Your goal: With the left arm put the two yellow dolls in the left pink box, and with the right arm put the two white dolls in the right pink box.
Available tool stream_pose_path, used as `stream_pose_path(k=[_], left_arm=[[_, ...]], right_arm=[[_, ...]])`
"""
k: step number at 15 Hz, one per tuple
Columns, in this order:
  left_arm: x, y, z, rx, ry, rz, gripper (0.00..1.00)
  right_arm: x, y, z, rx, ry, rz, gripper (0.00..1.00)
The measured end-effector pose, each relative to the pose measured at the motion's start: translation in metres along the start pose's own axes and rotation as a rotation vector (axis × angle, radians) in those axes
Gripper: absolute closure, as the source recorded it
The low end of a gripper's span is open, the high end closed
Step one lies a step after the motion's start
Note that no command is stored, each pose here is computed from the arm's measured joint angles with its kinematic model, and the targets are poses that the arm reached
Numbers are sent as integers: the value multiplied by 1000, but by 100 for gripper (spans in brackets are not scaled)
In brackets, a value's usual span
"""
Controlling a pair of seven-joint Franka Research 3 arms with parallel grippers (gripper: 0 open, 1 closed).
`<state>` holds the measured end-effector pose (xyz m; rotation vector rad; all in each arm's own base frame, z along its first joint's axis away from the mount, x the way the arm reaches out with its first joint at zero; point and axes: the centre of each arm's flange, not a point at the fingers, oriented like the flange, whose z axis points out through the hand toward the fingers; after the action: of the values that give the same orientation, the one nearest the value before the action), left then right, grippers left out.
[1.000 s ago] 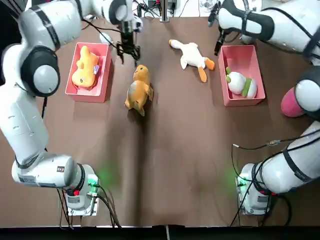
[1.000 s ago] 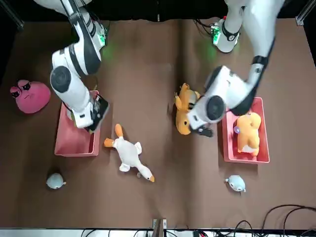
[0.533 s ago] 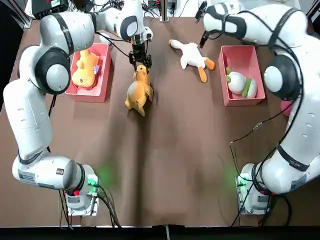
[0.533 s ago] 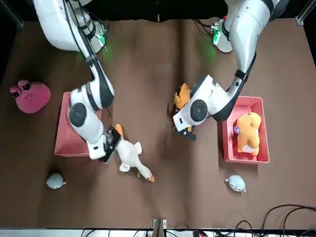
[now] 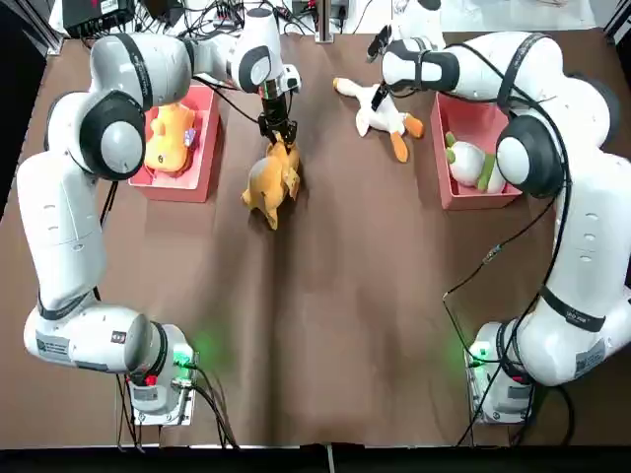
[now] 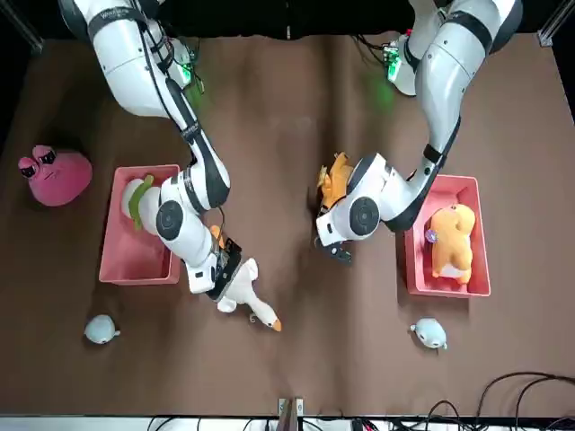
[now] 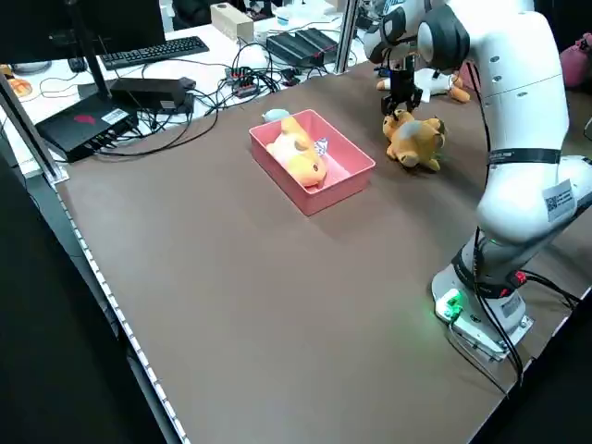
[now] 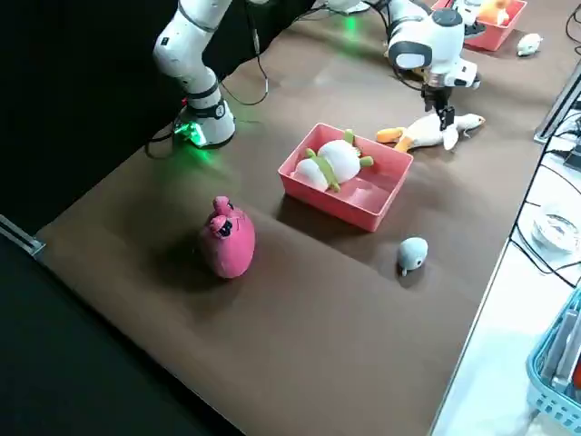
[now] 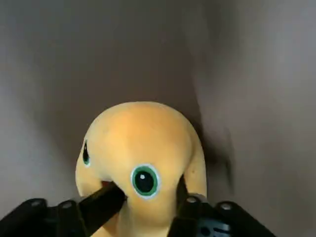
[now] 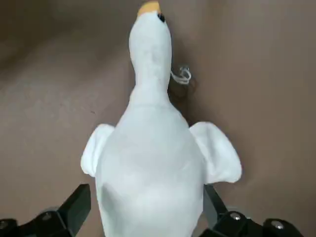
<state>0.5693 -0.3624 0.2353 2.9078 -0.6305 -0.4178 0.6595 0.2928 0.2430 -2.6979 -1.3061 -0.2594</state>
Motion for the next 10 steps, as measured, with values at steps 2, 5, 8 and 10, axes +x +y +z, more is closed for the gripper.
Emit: stream_pose_path(k=[2,5,8,10], left_arm=[[0,-3,-1,-1,-1,6,67],[-5,-8,-4,5,-39,0,87],[-12,-29,-17,16,-77,-30,87],[-19,-43,-33,28,-106,-59,87]], right_arm=[[-2,1,6,-3,1,3,0],[-5,3,12,-2,-5,6,22],[-6,5,11,-3,-5,9,51],[-6,5,11,-3,-4,8,67]])
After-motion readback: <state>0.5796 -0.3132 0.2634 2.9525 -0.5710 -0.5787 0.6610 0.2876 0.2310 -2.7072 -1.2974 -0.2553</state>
